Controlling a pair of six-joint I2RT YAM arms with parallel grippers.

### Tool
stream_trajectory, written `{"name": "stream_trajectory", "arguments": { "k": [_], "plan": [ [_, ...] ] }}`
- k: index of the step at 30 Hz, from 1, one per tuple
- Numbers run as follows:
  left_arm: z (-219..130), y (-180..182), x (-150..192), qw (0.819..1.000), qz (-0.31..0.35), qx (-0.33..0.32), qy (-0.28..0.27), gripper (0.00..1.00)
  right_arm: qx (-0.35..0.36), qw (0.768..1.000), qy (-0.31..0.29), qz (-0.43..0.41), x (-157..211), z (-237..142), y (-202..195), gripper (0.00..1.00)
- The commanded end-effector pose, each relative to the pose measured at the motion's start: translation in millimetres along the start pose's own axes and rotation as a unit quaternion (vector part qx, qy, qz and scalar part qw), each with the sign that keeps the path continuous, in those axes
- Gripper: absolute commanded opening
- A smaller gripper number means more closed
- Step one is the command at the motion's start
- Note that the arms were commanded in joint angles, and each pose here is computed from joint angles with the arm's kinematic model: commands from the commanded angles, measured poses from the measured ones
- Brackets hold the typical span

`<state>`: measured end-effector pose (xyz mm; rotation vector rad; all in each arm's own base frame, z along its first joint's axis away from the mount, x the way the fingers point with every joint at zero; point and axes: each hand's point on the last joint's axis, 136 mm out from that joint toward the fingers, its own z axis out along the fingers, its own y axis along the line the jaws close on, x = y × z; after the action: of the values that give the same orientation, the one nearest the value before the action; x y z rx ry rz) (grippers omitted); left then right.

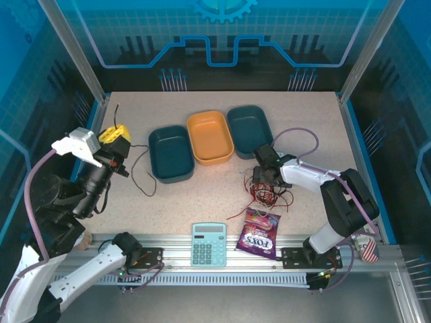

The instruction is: Untangle the cables

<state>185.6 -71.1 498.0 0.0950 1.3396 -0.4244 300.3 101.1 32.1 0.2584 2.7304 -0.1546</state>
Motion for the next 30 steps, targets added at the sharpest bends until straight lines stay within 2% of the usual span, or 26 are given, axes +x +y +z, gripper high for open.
{"name": "stream_trajectory", "arguments": {
  "k": [1,6,8,10,15,19,24,30],
  "plan": [
    [-9,11,-25,0.999,0.005,-0.029,-0.043,0.00,-0.010,1.000,0.003,0.003,1,-6,-3,0.96],
    [-5,13,-37,0.998,0.015,-0.043,-0.050,0.00,-0.042,0.999,-0.014,-0.011,-9,-24,6,0.95],
    [0,14,-43,0.997,0.025,-0.051,-0.052,0.00,-0.057,0.998,-0.036,-0.010,-23,-40,13,0.97],
    [7,15,-48,0.996,0.034,-0.061,-0.052,0.00,-0.068,0.996,-0.052,-0.012,-30,-53,14,1.00],
    [32,10,-49,0.995,0.061,-0.068,-0.045,0.00,-0.086,0.993,-0.077,-0.017,-40,-79,14,1.00],
    [57,4,-41,0.993,0.088,-0.070,-0.032,0.00,-0.076,0.992,-0.095,-0.016,-46,-95,4,1.00],
    [90,11,-25,0.986,0.131,-0.104,0.000,0.00,-0.064,0.991,-0.116,-0.018,-50,-113,-8,1.00],
    [112,18,-8,0.987,0.123,-0.104,0.016,0.00,-0.085,0.986,-0.140,-0.026,-51,-128,-9,1.00]
  ]
}}
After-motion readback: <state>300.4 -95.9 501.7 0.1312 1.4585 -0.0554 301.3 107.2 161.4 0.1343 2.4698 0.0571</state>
